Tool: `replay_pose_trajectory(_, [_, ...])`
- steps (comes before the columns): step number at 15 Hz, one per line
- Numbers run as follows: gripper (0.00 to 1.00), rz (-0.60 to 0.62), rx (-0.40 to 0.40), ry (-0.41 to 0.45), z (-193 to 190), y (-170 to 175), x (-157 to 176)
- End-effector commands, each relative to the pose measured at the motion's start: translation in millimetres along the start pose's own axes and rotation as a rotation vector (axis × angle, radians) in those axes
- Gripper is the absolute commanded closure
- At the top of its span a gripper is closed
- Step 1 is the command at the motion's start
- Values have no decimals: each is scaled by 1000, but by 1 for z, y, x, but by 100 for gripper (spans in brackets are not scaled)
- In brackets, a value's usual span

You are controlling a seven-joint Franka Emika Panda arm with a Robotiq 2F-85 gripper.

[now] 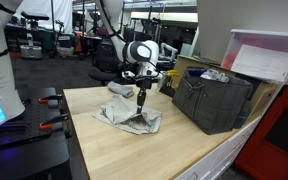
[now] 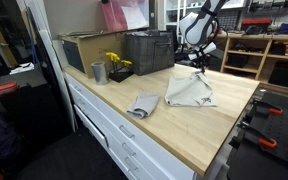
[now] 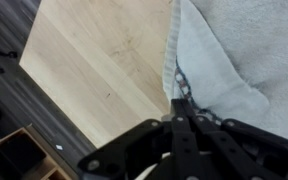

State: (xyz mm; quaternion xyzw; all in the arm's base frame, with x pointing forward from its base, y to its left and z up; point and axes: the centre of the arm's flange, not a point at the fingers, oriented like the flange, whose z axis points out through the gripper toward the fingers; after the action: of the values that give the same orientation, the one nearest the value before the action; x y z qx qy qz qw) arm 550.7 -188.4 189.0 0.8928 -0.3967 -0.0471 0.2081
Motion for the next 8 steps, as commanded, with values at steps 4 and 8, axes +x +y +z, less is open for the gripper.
replay_pose_trajectory(4, [66, 211, -93, -27, -11, 1, 4])
replay_pose_trajectory(8, [37, 243, -69, -45, -19, -8, -10])
